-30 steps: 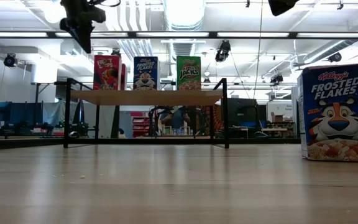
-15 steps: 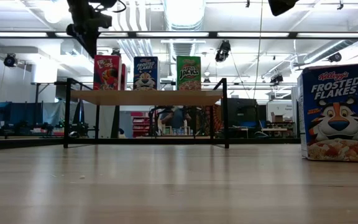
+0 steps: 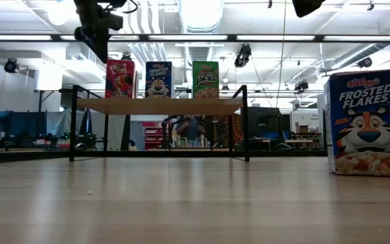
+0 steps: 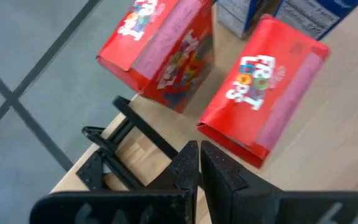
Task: Stack cereal on shelf
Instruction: Put the right red cereal box on the shelf aligned with the red cereal box, then put the blue cereal box on the shelf aligned with the blue cereal boxes
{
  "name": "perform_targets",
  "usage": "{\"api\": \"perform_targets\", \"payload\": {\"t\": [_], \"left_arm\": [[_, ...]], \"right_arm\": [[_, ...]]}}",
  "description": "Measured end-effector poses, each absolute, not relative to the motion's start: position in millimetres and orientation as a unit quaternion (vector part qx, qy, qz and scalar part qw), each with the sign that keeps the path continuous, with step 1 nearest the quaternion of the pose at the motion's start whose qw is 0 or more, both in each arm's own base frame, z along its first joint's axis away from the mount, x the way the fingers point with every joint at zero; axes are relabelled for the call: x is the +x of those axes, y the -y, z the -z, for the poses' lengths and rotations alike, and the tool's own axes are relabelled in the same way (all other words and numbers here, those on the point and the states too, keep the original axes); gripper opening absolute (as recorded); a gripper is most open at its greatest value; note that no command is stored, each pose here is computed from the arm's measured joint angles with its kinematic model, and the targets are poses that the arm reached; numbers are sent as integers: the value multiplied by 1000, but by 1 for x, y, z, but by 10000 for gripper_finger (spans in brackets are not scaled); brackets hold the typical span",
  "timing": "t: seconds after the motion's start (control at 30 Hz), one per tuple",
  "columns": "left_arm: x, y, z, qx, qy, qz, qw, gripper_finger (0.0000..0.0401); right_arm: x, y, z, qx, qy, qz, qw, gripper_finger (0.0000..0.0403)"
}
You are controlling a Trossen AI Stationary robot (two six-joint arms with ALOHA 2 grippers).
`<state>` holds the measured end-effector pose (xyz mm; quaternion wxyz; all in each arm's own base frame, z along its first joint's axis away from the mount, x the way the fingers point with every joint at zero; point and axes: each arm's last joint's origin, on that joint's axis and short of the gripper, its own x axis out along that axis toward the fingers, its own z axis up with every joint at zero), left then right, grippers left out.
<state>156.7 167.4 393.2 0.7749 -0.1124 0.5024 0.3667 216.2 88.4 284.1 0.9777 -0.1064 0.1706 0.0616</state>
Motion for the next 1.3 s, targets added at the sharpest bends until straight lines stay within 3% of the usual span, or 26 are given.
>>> {"api": "perform_targets", "payload": {"t": [0.33, 0.53, 0.93, 1.3], "left_arm": [[153, -164, -399, -105, -483, -382, 781, 1], [148, -135, -416, -94, -431, -376, 815, 1], [172, -37, -418, -33, -250, -185, 950, 0], [191, 42, -389, 29, -172, -116, 978, 0]], "right_arm": [[216, -88, -285, -106, -170, -61, 978, 9], [218, -88, -298, -78, -154, -55, 983, 9], [218, -87, -316, 22, -174, -35, 984, 9], [230, -92, -343, 84, -251, -4, 964, 9]]}}
